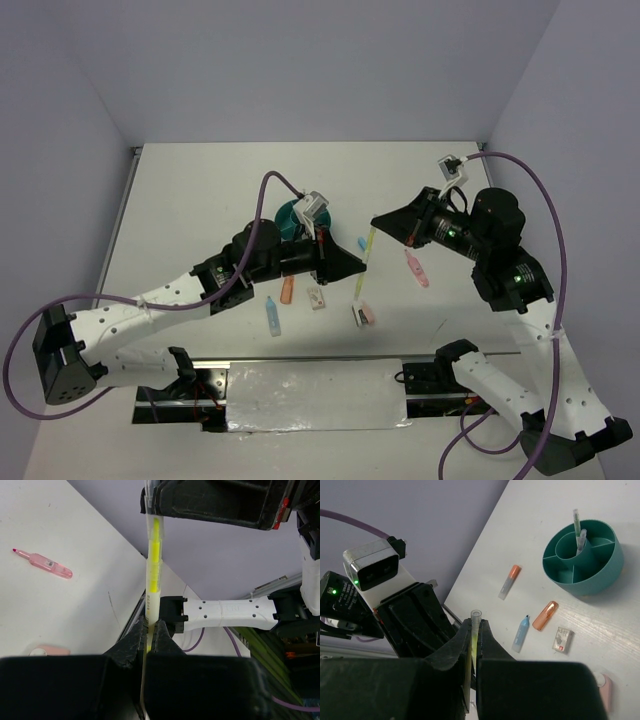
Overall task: Sort the stationery into containers
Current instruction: Close the pen cap on the pen.
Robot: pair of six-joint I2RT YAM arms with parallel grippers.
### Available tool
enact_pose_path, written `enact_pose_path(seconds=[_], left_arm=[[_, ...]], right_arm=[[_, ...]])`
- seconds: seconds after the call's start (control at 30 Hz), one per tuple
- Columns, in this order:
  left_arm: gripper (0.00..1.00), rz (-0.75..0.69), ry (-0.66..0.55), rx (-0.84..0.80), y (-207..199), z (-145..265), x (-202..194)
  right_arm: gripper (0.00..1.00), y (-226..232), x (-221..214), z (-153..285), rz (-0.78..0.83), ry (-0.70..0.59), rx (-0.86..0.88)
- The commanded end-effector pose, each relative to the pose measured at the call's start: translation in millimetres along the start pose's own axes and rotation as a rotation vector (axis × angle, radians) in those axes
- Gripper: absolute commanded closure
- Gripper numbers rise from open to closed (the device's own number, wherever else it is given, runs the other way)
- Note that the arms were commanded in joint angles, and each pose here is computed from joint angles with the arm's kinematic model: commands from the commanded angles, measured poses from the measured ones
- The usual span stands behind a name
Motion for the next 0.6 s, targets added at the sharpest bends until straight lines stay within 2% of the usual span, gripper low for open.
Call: enact_pose_path(seconds=[0.0,0.33,0.57], left_arm=[[1.00,-0.041,-0.097,-0.036,-10.0,-3.2,25.2],[1.00,-0.073,-0.184,-0.004,-14.8,-6.5,48.2],[1.00,-0.103,-0.259,0.001,-21.4,-7.2,67.3]], right_arm=[[1.00,-1.8,-3.7,0.9,0.017,0.028,0.012],[0.99,-13.7,-17.8,1.0,0.000,0.070,0.022],[0.90,-16.5,-30.6,7.1,0.027,0.091,0.074]])
Point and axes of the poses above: each gripper's point midway between its finger pads, its own z axis back along the fingers, its own y axis along the line the jaws close on, x = y × z, the point moved 10 cm from there along z, back along the fingers, and after that the axes turned 11 degrees about -z, right-handed, at the moved point
